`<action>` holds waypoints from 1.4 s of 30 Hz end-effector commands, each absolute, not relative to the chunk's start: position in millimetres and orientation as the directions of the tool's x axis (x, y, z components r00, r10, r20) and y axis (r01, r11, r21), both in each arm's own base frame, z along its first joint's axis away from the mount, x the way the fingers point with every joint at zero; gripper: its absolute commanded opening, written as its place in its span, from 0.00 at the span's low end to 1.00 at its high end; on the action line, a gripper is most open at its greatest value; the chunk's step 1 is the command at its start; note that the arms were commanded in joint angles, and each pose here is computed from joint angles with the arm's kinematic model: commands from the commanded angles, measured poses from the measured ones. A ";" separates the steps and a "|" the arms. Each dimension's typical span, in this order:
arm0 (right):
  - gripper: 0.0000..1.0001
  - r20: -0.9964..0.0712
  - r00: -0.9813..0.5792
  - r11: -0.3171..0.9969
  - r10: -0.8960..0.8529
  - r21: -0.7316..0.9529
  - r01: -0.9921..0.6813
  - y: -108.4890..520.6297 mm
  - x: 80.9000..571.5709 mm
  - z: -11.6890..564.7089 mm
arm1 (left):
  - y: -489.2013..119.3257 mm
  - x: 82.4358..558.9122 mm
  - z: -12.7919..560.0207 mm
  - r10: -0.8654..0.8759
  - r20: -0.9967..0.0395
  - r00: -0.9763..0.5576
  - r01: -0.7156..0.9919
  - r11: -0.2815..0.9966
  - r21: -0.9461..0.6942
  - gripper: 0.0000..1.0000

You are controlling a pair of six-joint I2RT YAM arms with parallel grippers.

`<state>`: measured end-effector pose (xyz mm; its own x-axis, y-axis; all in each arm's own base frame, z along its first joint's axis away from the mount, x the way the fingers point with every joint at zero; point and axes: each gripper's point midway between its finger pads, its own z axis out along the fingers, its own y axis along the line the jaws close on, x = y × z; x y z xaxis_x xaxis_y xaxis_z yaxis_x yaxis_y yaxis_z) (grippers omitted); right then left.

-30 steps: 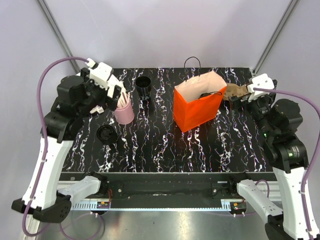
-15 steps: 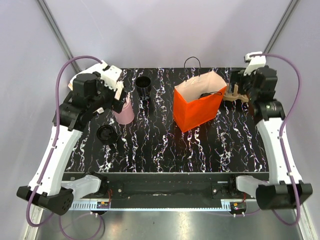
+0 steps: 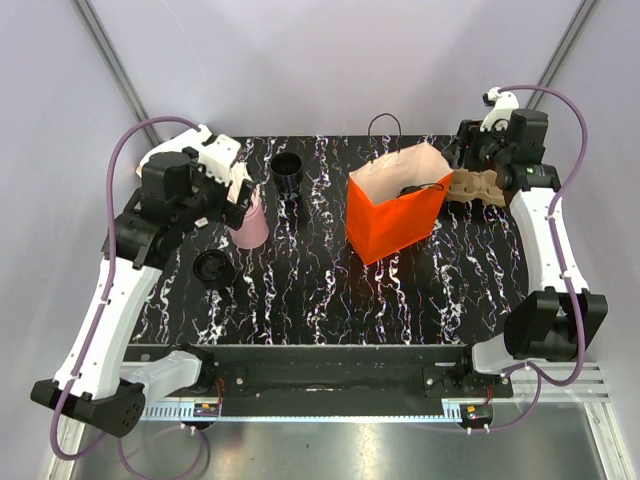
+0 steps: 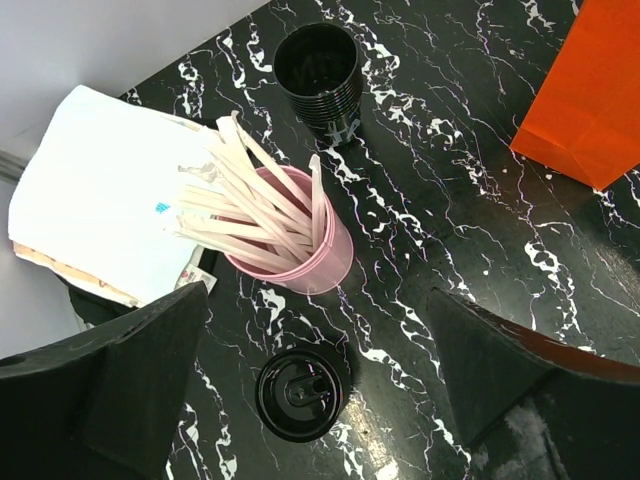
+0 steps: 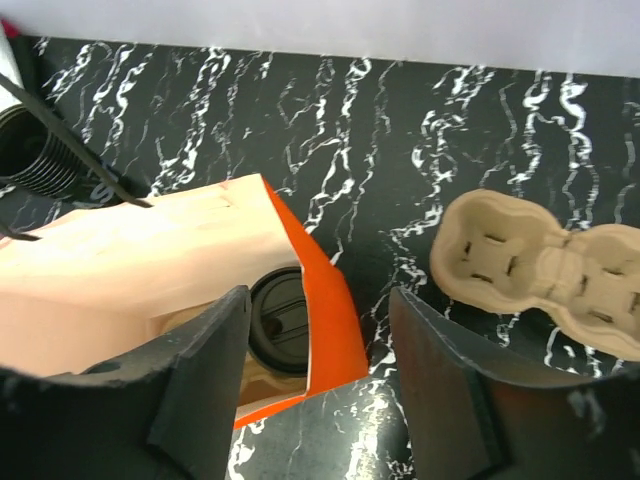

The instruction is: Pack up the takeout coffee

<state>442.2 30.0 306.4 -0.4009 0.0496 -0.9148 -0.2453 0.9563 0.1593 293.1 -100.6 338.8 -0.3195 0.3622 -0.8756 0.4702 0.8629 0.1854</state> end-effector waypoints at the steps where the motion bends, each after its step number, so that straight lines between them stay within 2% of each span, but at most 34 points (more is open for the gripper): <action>1: 0.61 -0.930 -0.359 0.931 0.075 0.194 -0.310 44.0 444.5 329.9 | -106.1 299.1 348.2 0.336 -0.896 -0.289 0.472 0.865 0.172 0.99; 9: 0.40 -0.904 -0.419 0.919 0.079 0.229 -0.321 48.4 446.6 306.0 | -108.0 301.5 343.1 0.338 -0.892 -0.301 0.479 0.862 0.166 0.99; 15: 0.32 -0.883 -0.464 0.918 0.072 0.241 -0.316 48.8 442.1 288.6 | -109.1 303.6 339.3 0.340 -0.888 -0.309 0.483 0.861 0.162 0.99; 23: 0.13 -0.881 -0.469 0.928 0.065 0.226 -0.296 46.9 431.7 286.4 | -110.4 305.8 336.6 0.343 -0.884 -0.318 0.487 0.859 0.158 0.99; 29: 0.07 -0.873 -0.484 0.945 0.068 0.211 -0.249 48.4 420.8 287.3 | -111.7 306.4 335.8 0.343 -0.883 -0.320 0.491 0.857 0.155 0.99; 34: 0.05 -0.863 -0.497 0.963 0.093 0.205 -0.177 47.2 411.8 288.8 | -112.5 307.3 334.3 0.341 -0.882 -0.326 0.493 0.857 0.149 0.99; 42: 0.04 -0.831 -0.548 0.964 0.095 0.214 -0.157 69.5 397.1 284.4 | -112.6 304.1 335.0 0.338 -0.884 -0.324 0.495 0.856 0.146 0.99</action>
